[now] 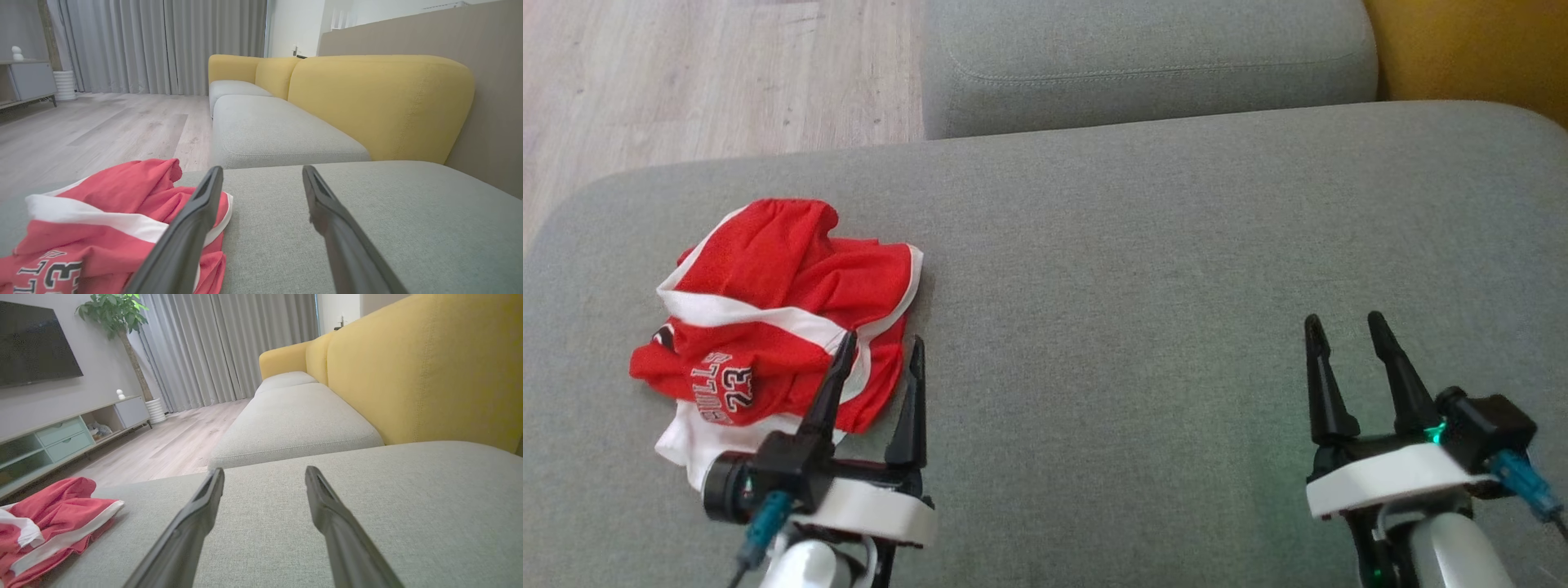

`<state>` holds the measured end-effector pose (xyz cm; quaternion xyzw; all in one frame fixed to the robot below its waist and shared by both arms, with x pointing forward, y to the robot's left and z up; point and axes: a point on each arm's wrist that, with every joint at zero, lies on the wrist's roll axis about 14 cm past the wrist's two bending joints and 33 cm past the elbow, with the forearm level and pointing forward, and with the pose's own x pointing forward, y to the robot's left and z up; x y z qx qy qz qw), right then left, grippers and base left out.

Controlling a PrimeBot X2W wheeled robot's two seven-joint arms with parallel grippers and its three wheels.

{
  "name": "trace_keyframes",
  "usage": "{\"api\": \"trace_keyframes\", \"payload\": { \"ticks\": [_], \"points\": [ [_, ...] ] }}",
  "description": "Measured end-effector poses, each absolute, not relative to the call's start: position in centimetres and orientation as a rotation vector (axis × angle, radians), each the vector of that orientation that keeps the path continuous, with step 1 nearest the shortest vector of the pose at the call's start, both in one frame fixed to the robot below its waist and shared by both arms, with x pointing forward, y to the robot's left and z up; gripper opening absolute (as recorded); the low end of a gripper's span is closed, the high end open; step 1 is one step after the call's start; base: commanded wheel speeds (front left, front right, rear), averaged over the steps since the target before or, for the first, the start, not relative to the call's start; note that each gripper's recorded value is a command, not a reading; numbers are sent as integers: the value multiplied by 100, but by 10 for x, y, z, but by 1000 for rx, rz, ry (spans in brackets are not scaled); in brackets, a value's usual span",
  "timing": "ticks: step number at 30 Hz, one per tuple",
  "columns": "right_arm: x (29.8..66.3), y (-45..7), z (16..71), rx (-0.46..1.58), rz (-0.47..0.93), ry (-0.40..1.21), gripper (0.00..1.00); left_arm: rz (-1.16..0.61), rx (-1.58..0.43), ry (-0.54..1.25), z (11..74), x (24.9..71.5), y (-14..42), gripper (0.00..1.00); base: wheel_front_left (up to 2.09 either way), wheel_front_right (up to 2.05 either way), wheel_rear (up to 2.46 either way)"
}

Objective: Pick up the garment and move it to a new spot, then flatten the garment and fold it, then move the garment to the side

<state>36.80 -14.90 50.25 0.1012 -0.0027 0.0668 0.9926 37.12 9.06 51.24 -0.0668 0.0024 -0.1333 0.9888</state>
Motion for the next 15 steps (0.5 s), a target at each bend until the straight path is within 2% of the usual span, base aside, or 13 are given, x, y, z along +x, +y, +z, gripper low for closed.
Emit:
{"api": "trace_keyframes", "payload": {
  "ticks": [15],
  "points": [
    [366,-129,511,3,211,-58,100,-386,163,-43,498,360,63,100,0,0,0]
  ]
}}
